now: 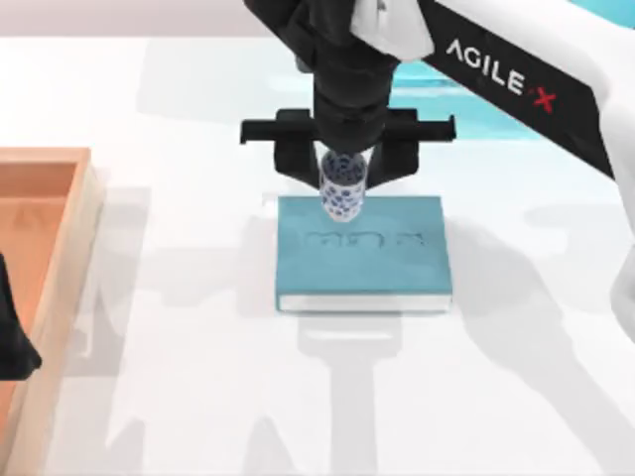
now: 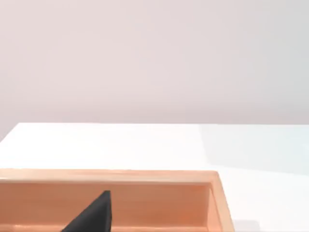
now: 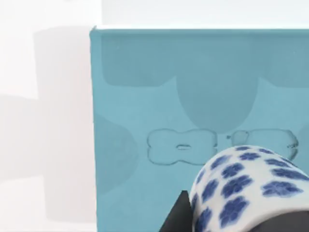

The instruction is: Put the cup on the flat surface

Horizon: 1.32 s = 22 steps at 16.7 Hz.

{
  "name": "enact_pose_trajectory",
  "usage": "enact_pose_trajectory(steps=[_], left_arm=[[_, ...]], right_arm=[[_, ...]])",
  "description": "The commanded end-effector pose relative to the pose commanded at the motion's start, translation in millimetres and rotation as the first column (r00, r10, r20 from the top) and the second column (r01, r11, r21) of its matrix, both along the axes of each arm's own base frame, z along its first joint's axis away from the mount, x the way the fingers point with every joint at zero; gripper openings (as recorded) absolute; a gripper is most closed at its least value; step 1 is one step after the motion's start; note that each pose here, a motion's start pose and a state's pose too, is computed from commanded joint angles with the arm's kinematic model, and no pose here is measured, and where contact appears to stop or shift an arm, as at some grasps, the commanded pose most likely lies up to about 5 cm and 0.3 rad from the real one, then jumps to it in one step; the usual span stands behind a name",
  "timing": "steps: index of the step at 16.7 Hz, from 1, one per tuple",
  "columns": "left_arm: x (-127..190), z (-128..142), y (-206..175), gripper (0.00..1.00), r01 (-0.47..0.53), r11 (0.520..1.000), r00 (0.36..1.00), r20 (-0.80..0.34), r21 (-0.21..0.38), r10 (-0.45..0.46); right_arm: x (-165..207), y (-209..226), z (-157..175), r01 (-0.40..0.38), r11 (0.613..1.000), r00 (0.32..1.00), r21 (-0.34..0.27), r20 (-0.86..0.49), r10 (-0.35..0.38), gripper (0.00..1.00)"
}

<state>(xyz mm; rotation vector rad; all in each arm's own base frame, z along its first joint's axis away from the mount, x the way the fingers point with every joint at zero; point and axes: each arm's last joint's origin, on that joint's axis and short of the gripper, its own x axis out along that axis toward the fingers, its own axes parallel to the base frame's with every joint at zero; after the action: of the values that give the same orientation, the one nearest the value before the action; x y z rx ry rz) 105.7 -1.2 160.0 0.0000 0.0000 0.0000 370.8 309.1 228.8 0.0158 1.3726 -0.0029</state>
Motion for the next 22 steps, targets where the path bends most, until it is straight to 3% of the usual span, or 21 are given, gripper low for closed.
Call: enact_pose_trajectory(steps=[5,16,22], left_arm=[[0.0,0.0,0.0,1.0,0.0,1.0,1.0,0.0,0.0,0.0],[0.0,0.0,0.0,1.0,0.0,1.0,1.0,0.0,0.0,0.0],[0.0,0.0,0.0,1.0,0.0,1.0,1.0,0.0,0.0,0.0]], right_arm=[[0.1,-24.2,12.9,0.0,1.0,1.0,0.009,0.013,0.0,0.0],[-55.9,-165.9,16.6,-0.001,1.0,1.0,-0.011,-0.013,0.001,0.0],[-67.6,-182.6,17.2,-0.003,1.0,1.0,-0.007,0.001,0.003,0.0]])
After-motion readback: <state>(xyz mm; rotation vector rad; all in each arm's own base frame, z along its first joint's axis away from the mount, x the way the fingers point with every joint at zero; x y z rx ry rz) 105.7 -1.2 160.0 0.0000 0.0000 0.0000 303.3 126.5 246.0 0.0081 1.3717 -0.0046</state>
